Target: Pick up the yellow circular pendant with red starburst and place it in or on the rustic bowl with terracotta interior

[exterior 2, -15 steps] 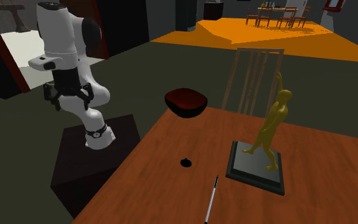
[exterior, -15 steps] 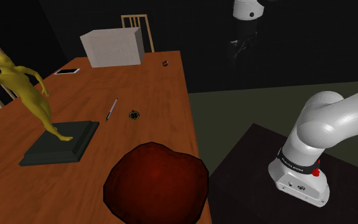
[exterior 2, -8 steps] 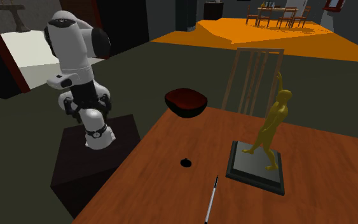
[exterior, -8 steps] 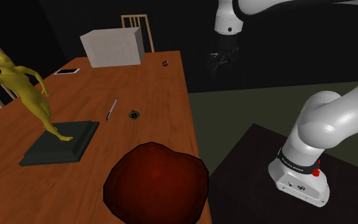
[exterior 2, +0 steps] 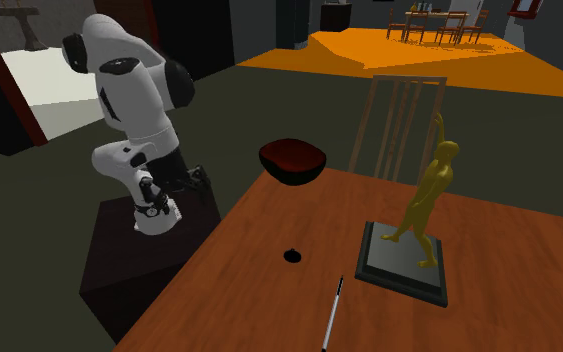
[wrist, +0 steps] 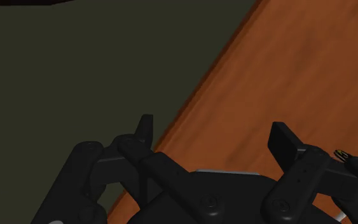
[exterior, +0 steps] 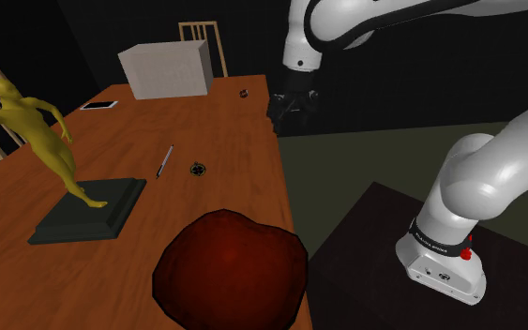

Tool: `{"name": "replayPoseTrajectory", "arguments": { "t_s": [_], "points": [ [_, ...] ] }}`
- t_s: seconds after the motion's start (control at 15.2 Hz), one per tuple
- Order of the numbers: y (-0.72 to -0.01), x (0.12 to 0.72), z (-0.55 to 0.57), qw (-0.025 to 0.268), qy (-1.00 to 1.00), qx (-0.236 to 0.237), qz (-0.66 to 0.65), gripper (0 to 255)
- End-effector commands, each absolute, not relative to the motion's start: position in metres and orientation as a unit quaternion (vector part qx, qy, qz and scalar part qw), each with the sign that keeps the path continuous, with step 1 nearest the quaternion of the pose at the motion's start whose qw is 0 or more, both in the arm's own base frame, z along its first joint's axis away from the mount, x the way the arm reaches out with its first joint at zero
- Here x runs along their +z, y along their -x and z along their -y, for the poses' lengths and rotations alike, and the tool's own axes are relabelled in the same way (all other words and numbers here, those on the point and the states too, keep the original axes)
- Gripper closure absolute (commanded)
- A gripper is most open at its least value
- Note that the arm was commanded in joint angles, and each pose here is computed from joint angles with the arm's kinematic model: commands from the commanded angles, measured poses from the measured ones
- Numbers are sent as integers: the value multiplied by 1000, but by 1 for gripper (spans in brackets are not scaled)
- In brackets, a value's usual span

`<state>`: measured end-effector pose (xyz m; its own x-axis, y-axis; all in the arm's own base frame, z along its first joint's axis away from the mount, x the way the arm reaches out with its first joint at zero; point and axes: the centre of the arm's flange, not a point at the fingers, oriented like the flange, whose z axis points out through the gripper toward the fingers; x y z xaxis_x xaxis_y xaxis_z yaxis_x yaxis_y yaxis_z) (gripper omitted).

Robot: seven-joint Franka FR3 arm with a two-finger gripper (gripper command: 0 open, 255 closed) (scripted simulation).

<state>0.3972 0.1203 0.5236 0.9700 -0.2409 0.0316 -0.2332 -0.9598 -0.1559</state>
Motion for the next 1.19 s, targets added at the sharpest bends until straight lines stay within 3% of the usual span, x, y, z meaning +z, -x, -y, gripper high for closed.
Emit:
{"name": "replayPoseTrajectory", "arguments": {
  "t_s": [0.0,1.12],
  "points": [
    [-412,511,-133,97,987,-24,-129,0],
    [-544,454,-255,265,943,-11,-199,0]
  ]
}}
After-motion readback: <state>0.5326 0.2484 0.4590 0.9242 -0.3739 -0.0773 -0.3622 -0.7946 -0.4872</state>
